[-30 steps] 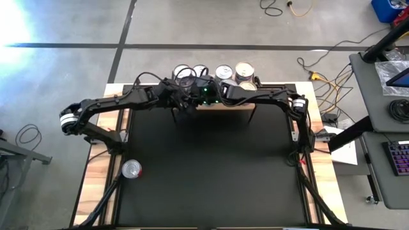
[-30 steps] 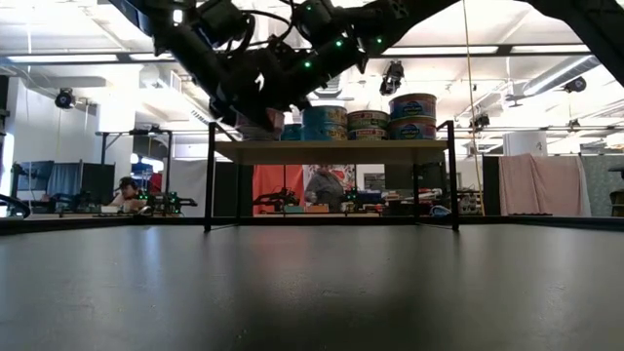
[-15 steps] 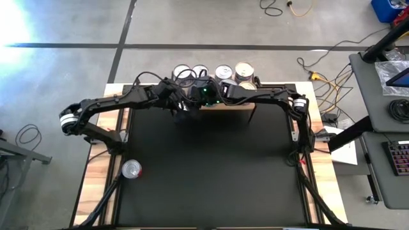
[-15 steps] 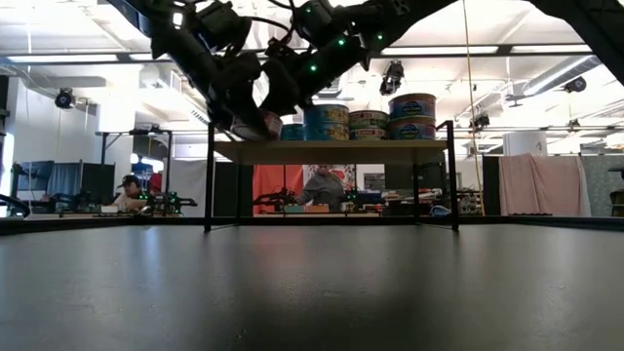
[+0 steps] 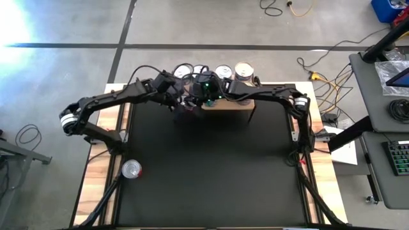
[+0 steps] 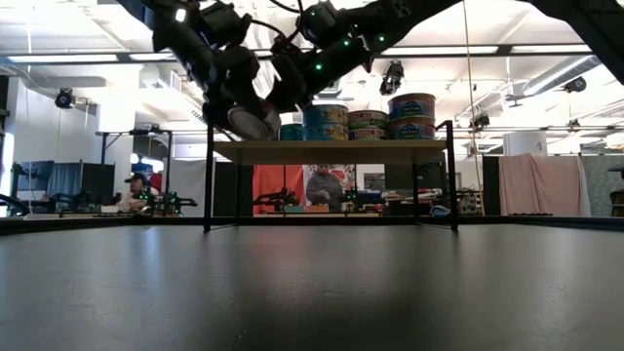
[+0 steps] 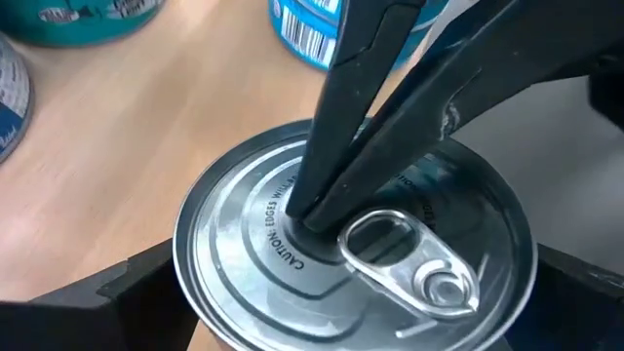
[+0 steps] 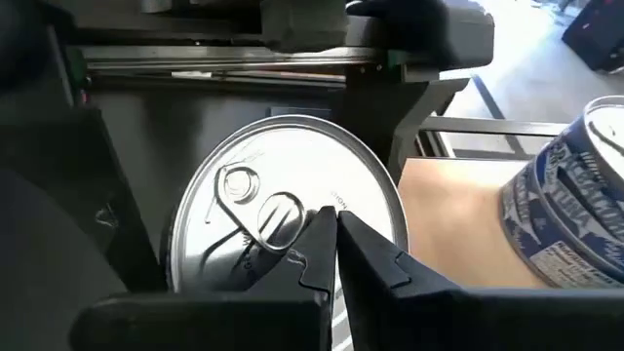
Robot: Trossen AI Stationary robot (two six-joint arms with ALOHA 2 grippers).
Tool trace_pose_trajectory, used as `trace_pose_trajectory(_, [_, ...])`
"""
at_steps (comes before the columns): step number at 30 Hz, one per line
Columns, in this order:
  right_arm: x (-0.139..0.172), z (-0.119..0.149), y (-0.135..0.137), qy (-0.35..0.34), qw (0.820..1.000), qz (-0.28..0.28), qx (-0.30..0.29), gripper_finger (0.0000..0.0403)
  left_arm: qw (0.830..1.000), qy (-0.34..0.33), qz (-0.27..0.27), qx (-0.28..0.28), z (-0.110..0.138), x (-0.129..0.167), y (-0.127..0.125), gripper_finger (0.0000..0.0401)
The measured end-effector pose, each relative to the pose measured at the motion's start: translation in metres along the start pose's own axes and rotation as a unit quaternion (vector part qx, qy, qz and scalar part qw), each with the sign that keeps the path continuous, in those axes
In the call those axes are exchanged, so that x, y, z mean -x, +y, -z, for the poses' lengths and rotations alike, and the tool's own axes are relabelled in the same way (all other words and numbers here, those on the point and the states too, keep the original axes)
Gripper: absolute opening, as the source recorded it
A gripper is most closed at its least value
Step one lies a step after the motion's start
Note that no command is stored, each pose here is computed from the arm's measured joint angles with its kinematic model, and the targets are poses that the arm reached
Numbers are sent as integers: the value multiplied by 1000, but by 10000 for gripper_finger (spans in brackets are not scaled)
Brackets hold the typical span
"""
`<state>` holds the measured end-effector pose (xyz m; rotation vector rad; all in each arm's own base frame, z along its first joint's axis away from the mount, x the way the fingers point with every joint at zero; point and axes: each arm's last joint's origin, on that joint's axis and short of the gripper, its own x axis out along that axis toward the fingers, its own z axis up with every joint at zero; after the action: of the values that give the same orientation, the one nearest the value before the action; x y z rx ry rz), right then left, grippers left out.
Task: Stack canned seafood by type on shelf
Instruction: Put the top red tuna can on the shelf
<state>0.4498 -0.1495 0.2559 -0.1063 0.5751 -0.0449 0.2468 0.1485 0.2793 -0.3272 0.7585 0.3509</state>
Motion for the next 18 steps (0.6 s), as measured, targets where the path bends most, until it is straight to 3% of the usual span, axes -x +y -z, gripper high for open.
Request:
trace_pose_trajectory(6, [6,-13,-1,-9,1000,-1,-6,9,998,31,-39,-40,-4,-4,4,400])
trace_pose_trajectory(13, [16,-38,-2,-46,999,2,1,9,996,23,-69,-55,-6,-9,8,400])
trace_pose_trajectory(18, [13,-38,-3,-61,998,4,11,9,994,9,-78,-77,-9,-9,8,400])
